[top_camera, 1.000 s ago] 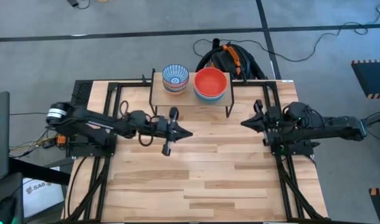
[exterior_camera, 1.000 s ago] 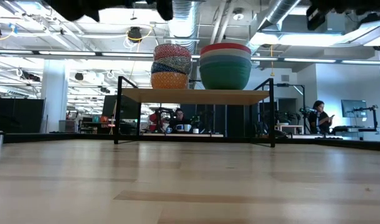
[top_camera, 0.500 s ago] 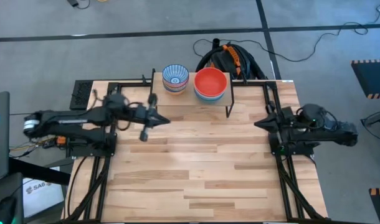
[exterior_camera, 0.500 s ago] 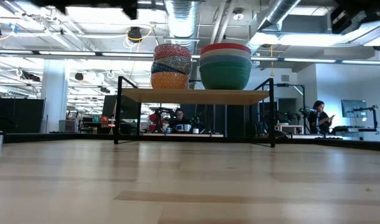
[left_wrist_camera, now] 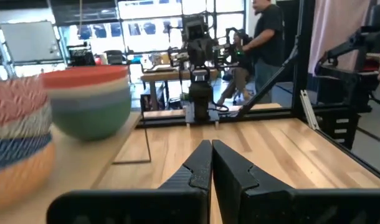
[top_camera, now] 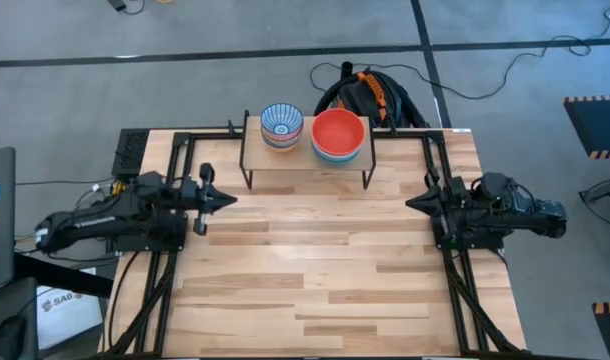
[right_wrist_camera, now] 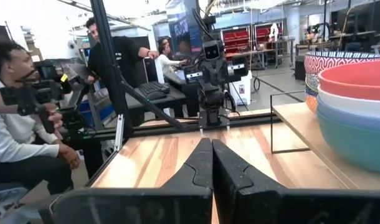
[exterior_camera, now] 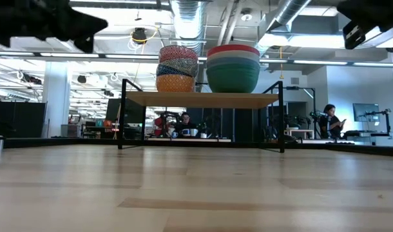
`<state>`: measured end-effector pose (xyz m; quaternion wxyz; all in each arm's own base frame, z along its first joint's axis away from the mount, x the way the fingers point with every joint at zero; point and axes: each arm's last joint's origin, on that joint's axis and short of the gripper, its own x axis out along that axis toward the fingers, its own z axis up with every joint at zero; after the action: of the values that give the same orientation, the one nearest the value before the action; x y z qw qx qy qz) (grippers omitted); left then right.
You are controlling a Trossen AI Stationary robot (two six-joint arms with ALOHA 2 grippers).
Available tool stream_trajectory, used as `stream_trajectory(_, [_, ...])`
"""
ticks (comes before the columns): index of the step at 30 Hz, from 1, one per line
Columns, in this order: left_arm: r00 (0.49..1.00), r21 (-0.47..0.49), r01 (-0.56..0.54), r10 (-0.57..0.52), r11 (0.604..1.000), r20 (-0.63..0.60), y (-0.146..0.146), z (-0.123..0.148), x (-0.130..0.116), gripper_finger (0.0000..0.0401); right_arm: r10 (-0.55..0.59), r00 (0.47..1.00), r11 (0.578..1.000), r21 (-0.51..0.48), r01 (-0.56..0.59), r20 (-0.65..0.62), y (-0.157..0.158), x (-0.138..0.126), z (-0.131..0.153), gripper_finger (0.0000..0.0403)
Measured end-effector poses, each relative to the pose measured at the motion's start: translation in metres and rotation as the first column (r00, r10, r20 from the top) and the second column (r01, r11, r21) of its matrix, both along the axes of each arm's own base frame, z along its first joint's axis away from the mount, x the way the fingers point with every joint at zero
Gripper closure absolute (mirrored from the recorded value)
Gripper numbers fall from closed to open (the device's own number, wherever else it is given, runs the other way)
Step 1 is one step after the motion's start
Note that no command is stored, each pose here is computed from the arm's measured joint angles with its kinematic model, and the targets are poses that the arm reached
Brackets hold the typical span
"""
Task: Place and stack bowls onto a shelf
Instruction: Return to Home Position
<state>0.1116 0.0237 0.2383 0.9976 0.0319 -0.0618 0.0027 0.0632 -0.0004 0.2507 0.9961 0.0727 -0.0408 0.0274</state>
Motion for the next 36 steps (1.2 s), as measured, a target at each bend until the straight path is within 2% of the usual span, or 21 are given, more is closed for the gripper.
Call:
stream_trajectory(6, [0.999,-0.052,-0.019,0.021,0.998,0.04,-0.003,-0.019,-0.018,0.0401,0.0,1.0,1.0,0.0,0.0,0.0,0.0,0.0,0.0,0.0384])
stream_trajectory(13, [0.995,-0.043,-0.099,0.1,0.994,0.011,-0.002,-0.043,-0.023,0.0401,0.0,0.999,1.0,-0.008,0.0,-0.049,0.0,0.007,-0.015,0.0385])
stream_trajectory(17, [1.0,-0.06,-0.021,0.02,0.998,-0.013,-0.003,-0.046,-0.022,0.0401,0.003,0.997,1.0,0.005,-0.003,-0.074,0.0,0.01,-0.023,0.0386])
stream_trajectory(23, [1.0,-0.035,-0.001,0.001,0.999,-0.021,-0.005,-0.042,-0.024,0.0401,0.006,0.998,1.0,0.008,-0.006,-0.063,0.0,0.01,-0.023,0.0386])
stream_trajectory(27, [0.999,-0.08,0.014,-0.018,0.997,-0.047,-0.005,-0.049,-0.022,0.0401,0.009,0.998,0.999,0.032,-0.007,-0.061,0.0,0.011,-0.023,0.0386])
stream_trajectory(31, [1.0,-0.106,-0.019,0.017,0.994,-0.024,-0.005,-0.06,-0.018,0.0401,0.039,0.998,0.998,0.059,-0.036,-0.053,0.0,0.014,-0.028,0.0386])
stream_trajectory(33, [0.999,-0.106,-0.043,0.046,0.993,0.023,-0.005,-0.058,-0.018,0.0401,0.04,0.998,0.997,0.061,-0.037,-0.04,0.0,0.016,-0.031,0.0386])
stream_trajectory(36, [0.997,-0.105,-0.067,0.07,0.992,0.024,-0.006,-0.058,-0.017,0.0401,0.038,0.999,0.998,0.057,-0.039,0.005,0.0,0.019,-0.035,0.0386])
